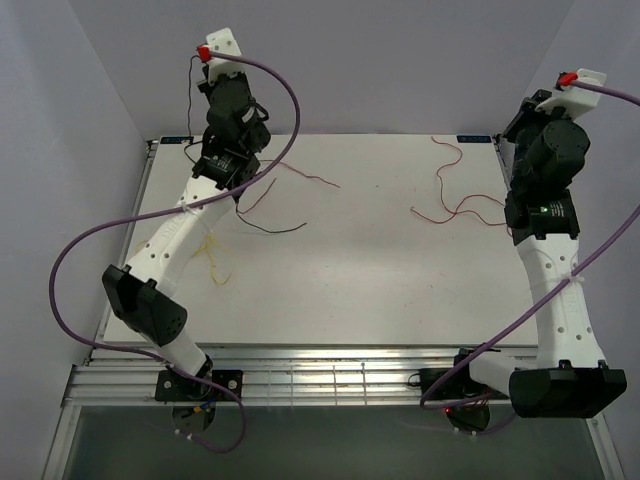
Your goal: Untangle the cables
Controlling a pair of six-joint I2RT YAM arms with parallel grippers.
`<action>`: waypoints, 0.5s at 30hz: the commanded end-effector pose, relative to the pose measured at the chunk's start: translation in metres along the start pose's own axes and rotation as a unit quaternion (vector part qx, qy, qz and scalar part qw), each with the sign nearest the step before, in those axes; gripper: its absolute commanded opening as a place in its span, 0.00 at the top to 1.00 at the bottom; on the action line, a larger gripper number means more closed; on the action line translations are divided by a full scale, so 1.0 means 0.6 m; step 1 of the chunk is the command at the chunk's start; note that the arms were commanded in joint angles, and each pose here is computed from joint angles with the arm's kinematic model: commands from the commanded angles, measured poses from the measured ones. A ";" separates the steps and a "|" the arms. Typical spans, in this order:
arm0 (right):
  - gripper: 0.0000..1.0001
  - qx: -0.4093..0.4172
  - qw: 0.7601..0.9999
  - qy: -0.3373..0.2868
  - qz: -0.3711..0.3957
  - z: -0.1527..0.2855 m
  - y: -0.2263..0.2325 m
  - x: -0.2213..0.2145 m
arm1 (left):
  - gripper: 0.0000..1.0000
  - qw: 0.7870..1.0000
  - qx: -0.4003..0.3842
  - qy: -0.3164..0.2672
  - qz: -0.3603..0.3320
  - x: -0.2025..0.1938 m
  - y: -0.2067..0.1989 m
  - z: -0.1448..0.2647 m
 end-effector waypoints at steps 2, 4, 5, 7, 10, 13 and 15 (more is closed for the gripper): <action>0.79 0.267 0.964 0.004 0.006 0.013 0.102 0.004 | 1.00 0.995 -0.052 -0.054 0.063 0.125 0.026 0.014; 0.72 0.377 0.925 0.039 -0.026 0.034 0.142 -0.040 | 1.00 0.986 -0.134 -0.059 0.081 0.142 -0.004 0.024; 0.68 0.405 0.912 0.032 -0.051 0.039 0.154 -0.040 | 1.00 0.982 -0.163 -0.055 0.077 0.142 -0.014 0.030; 0.61 0.462 0.883 0.048 -0.065 0.052 0.173 -0.067 | 1.00 0.964 -0.245 -0.056 0.086 0.153 -0.042 0.046; 0.50 0.522 0.847 0.069 -0.068 0.067 0.197 -0.112 | 1.00 0.917 -0.382 -0.049 0.108 0.184 -0.082 0.085; 0.32 0.562 0.819 0.094 -0.067 0.079 0.214 -0.152 | 1.00 0.861 -0.490 -0.051 0.126 0.214 -0.115 0.121; 0.18 0.575 0.806 0.121 -0.076 0.090 0.227 -0.178 | 1.00 0.839 -0.523 -0.053 0.141 0.228 -0.124 0.135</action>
Point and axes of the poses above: each gripper's point midway between its finger pads, its own z axis back along the fingers, its own y axis along the line the jaws close on, x = y × z, the point moved 6 cm from there along z, back along the fingers, and after that the axes turned 1 degree about -z, right-handed, at the moved point
